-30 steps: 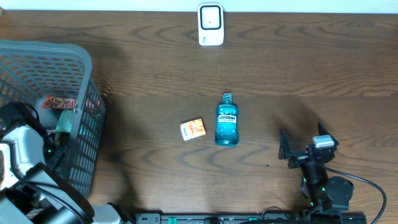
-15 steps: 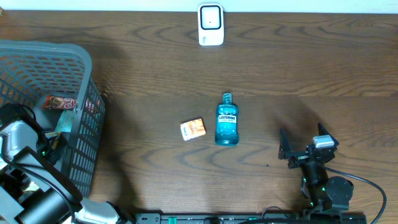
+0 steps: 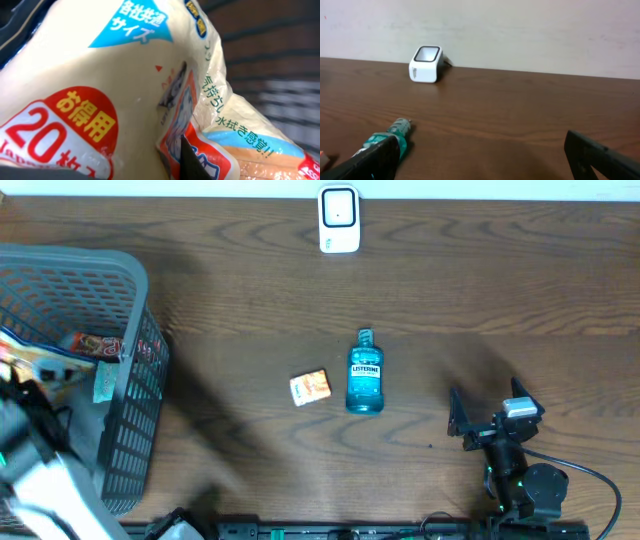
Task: Scan the item barcode
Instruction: 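Reach into the basket and grasp the large wipes bag with the left gripper, then carry the wipes bag over and lay it right of the bottle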
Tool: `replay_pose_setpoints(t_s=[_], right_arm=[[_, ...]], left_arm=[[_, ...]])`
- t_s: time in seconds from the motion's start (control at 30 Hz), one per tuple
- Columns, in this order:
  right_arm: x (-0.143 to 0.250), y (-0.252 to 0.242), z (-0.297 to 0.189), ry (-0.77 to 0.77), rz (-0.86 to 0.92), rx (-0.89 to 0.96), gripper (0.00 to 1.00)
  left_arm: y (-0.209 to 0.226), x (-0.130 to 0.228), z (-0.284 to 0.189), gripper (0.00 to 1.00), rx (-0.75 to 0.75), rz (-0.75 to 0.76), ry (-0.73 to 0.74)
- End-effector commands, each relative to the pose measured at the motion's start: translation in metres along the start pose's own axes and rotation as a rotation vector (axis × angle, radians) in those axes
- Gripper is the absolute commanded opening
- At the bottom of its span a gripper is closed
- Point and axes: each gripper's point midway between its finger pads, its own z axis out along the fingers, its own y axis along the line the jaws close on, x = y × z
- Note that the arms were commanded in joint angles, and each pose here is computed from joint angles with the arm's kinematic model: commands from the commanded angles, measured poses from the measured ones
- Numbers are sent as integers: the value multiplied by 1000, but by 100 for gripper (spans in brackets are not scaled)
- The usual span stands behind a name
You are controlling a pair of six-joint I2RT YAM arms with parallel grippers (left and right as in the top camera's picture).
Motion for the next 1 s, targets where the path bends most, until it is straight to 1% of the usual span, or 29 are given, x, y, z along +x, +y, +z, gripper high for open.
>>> replay_pose_setpoints(t_s=[0.0,0.07,0.13,0.17,0.2,0.23,0.3,0.33,0.47,0.57,0.63,0.73,0.87,0.93,0.97], right_arm=[[1,1,0,-1,-2,-3,99],[1,1,0,-1,-2,-3,99],[1,1,0,-1,-2,-3,99],[1,1,0,-1,-2,-2,99],[1,1,0,-1,-2,-3,99],[1,1,0,-1,-2,-3,99],[1,1,0,-1,-2,-3,99],[1,1,0,-1,-2,-3,99],[1,1,0,-1,-2,-3,99],[1,1,0,-1,-2,-2,99],[1,1,0,-1,-2,-3,99],[1,1,0,-1,-2,-3,99],[1,1,0,-1,-2,-3,99],[1,1,0,-1,-2,-3,99],[1,1,0,-1,-2,-2,99]], left_arm=[[-35,-2,-54,7,251,83,13],[-50,1,-81,7,380,94,27],[-69,11,-109,7,530,126,85],[-91,29,-135,7,693,199,180],[-101,39,-149,7,774,242,230],[-118,59,-177,7,929,329,333],[-127,83,-207,7,1073,418,458],[-127,96,-220,7,1122,459,522],[-115,140,-242,7,1202,621,642],[-102,177,-253,7,1208,700,754],[-95,203,-257,7,1203,752,803],[-85,238,-260,7,1177,815,857],[-60,297,-256,7,1101,942,910],[-38,337,-245,7,1034,1055,909],[-31,349,-241,7,1013,1092,904]])
